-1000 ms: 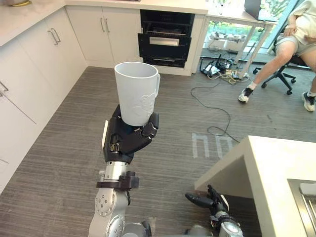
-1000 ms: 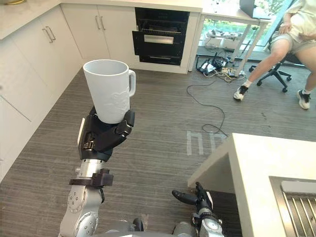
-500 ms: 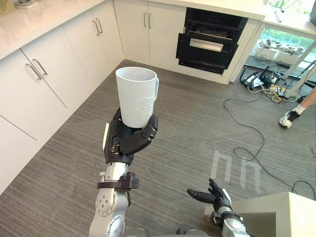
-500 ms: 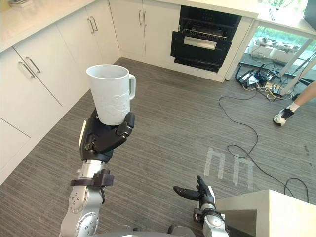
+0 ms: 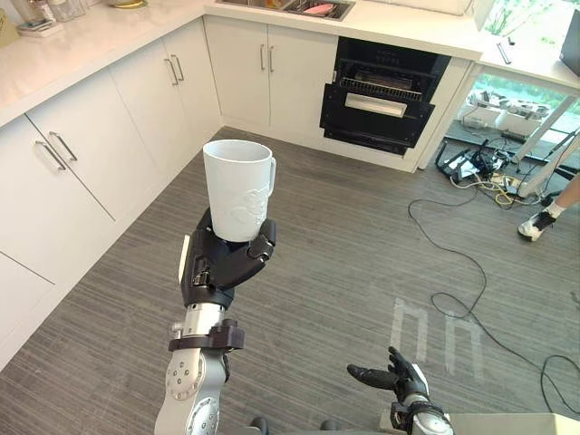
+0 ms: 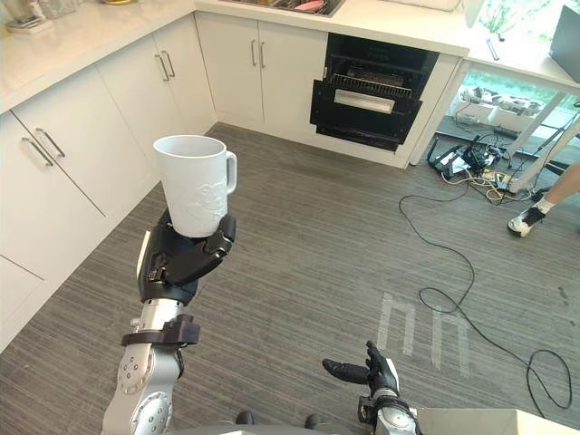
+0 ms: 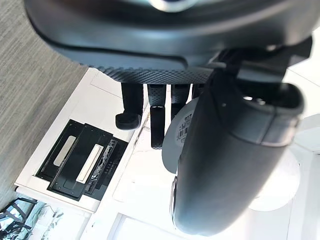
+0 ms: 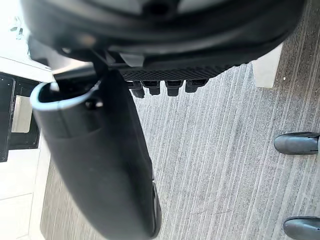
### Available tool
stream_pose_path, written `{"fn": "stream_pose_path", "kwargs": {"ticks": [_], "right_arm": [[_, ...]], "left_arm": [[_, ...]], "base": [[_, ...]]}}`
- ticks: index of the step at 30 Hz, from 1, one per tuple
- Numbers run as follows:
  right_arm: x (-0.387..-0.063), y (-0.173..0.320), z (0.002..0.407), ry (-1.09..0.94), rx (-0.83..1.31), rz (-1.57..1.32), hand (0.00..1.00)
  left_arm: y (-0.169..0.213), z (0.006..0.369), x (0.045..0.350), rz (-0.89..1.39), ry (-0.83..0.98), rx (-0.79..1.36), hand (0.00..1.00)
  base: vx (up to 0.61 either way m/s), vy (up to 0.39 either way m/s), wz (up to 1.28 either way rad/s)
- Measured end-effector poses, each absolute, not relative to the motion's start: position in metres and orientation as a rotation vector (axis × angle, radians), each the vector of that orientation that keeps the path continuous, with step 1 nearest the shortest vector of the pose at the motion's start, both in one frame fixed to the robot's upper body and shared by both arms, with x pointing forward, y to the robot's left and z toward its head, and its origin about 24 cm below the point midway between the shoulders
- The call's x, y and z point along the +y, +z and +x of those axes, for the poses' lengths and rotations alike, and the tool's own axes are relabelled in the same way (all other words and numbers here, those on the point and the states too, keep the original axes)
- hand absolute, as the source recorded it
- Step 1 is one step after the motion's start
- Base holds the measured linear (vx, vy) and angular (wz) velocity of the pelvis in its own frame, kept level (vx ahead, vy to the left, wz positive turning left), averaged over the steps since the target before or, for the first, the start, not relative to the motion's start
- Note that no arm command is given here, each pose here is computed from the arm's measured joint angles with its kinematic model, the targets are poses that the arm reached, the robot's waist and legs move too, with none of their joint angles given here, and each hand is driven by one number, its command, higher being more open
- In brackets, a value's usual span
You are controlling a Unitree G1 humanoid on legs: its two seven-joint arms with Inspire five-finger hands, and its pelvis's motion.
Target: Walk over to the sink, pick up the cup, carry it to the dishwasher, place the cup inside the dishwasher, then close the dishwasher door
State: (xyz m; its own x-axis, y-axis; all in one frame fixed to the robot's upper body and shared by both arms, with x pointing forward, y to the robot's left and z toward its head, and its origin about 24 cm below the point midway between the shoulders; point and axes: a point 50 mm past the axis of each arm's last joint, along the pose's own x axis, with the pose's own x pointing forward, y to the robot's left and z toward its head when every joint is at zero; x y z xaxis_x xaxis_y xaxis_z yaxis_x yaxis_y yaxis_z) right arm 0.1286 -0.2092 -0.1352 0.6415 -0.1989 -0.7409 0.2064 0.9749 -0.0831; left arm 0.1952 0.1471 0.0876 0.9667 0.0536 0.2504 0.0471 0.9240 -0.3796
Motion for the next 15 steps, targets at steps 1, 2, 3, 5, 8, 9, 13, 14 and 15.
{"fn": "stream_pose_path", "kwargs": {"ticks": [1,2,3,5,8,9,13,14,15], "right_arm": [[-0.2092,-0.1354,0.1282,-0.232,0.845,0.009,1.0],[-0.2093,-0.1358,0.1277,-0.233,0.849,0.006,1.0],[-0.2093,-0.1365,0.1271,-0.232,0.855,-0.003,1.0],[-0.2089,-0.1374,0.1257,-0.222,0.864,-0.022,1.0],[-0.2083,-0.1391,0.1222,-0.216,0.881,-0.038,1.0],[-0.2083,-0.1391,0.1222,-0.217,0.881,-0.037,1.0],[-0.2083,-0.1391,0.1221,-0.217,0.881,-0.038,1.0],[-0.2084,-0.1393,0.1218,-0.219,0.883,-0.038,1.0],[-0.2086,-0.1398,0.1213,-0.221,0.886,-0.04,1.0]], "left_arm": [[0.0876,0.1952,0.147,-0.394,0.003,-0.261,0.0],[0.0877,0.1952,0.147,-0.394,0.003,-0.261,0.0],[0.0877,0.1952,0.1469,-0.394,0.003,-0.261,0.0],[0.0876,0.1952,0.1469,-0.395,0.003,-0.261,0.0],[0.087,0.1947,0.1469,-0.396,0.005,-0.258,0.0],[0.087,0.1947,0.1469,-0.396,0.005,-0.258,0.0],[0.0869,0.1947,0.1469,-0.396,0.006,-0.258,0.0],[0.0868,0.1946,0.1468,-0.397,0.006,-0.257,0.0],[0.0867,0.1946,0.1468,-0.397,0.006,-0.256,0.0]], "base": [[0.0,0.0,0.0],[0.0,0.0,0.0],[-0.05,-0.013,-0.01],[-0.06,-0.013,-0.01],[-0.03,-0.005,0.0],[0.0,0.0,0.0],[0.0,0.0,0.01],[0.0,0.0,0.07],[0.0,0.0,0.08]]}}
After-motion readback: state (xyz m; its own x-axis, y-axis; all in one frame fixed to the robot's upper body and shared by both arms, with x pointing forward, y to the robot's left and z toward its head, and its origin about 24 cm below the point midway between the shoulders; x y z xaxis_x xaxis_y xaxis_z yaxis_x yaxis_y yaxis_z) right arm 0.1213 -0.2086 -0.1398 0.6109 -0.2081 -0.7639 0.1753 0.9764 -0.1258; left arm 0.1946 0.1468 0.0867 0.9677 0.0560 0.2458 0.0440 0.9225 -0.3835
